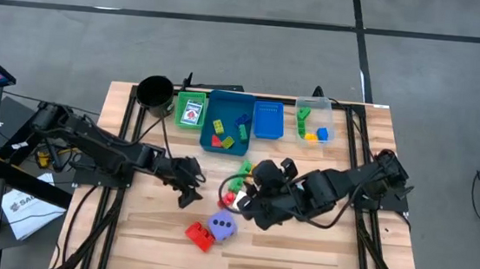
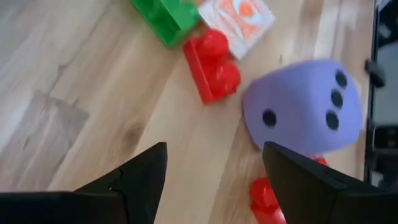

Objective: Pick & Place Toys
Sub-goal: Put the large red game piece into the transparent bin

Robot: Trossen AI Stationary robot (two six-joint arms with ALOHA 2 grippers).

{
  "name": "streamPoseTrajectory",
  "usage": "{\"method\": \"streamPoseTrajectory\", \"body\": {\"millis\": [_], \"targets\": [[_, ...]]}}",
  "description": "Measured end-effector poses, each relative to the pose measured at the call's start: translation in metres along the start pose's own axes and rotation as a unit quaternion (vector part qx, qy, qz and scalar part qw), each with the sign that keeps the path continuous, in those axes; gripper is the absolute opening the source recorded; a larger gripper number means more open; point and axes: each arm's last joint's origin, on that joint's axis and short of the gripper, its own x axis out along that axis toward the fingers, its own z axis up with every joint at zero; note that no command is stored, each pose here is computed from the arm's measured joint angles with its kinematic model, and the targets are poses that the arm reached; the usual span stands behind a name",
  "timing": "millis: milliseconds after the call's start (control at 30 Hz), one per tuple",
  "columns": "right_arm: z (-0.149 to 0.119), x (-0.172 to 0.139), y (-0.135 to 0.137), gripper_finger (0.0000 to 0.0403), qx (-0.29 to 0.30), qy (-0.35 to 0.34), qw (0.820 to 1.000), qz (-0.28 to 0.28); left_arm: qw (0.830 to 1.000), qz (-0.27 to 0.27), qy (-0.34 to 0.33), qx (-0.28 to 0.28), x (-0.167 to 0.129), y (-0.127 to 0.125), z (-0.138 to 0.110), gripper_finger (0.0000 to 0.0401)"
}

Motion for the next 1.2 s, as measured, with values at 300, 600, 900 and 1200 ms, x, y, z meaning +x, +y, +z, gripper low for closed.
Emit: {"method": "streamPoseTrajectory", "body": {"millis": [300, 600, 900, 1200], "targets": [[0.016, 0.016, -0.009, 0.0166, -0.070, 0.017, 0.997, 0.002, 0.997, -0.055, -0.021, -0.043, 0.019, -0.006, 0.027, 0.0259], [0.049, 0.023, -0.013, 0.0166, -0.193, -0.005, 0.975, 0.111, 0.997, -0.006, 0.052, -0.049, 0.060, -0.028, 0.059, 0.0259], [0.060, 0.033, -0.019, 0.0166, -0.271, 0.023, 0.944, 0.187, 0.988, 0.046, 0.100, -0.105, 0.073, -0.033, 0.066, 0.0259], [0.062, 0.035, -0.020, 0.0166, -0.298, 0.026, 0.930, 0.215, 0.986, 0.047, 0.098, -0.127, 0.077, -0.035, 0.064, 0.0259]]}}
